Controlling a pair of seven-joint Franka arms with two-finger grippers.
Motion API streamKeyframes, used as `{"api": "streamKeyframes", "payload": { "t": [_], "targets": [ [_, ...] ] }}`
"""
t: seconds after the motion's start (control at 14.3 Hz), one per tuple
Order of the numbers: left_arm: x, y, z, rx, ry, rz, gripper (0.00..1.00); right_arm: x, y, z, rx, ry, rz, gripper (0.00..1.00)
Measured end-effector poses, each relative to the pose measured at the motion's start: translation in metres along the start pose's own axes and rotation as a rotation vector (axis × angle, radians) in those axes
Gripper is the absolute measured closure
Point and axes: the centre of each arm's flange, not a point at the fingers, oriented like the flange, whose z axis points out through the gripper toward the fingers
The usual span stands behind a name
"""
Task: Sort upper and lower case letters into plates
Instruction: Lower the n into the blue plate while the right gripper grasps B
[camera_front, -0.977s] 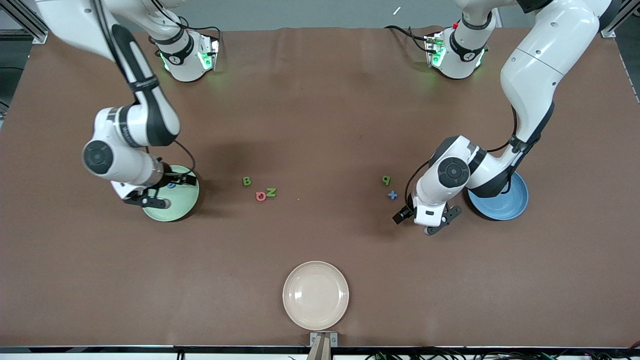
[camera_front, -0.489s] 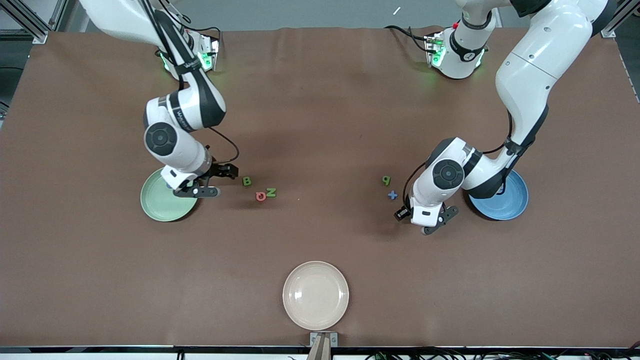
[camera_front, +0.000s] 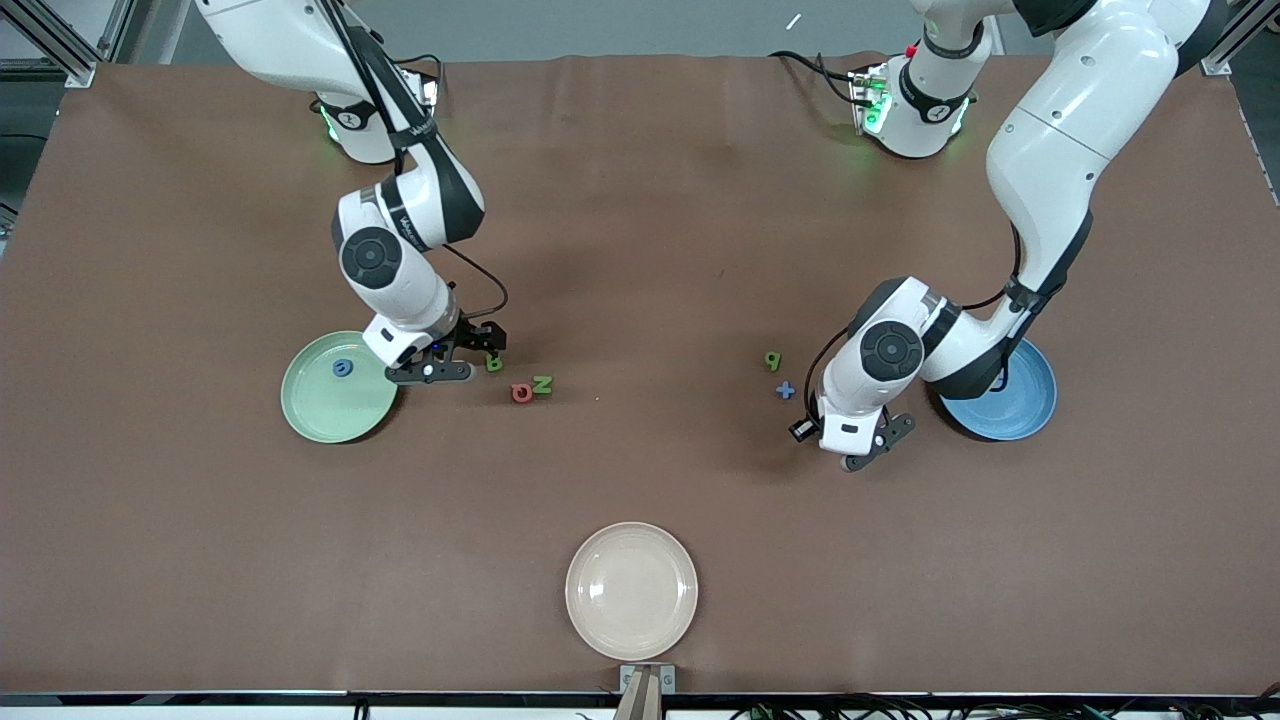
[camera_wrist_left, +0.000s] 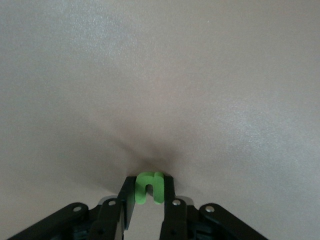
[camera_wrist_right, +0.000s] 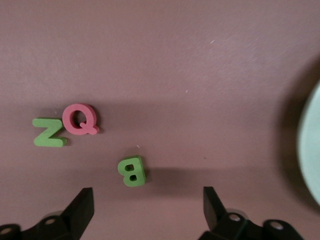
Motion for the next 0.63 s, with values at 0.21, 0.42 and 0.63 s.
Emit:
{"api": "streamKeyframes", "payload": {
  "t": [0.21, 0.42, 0.63],
  "targets": [
    [0.005, -0.001, -0.001, 0.003, 0.018, 0.008, 0.74, -0.001, -0.007, 0.019, 0.0, 0.02, -0.004, 0.11],
    [0.017, -0.01, -0.017, 0.079, 0.03, 0.046, 0.74, -0.004, -0.014, 0.036, 0.001, 0.038, 0.022, 0.18],
    [0.028, -0.027, -0.062, 0.142, 0.045, 0.138, 0.74, -0.007, -0.019, 0.041, 0.0, 0.039, 0.028, 0.3]
  ]
}}
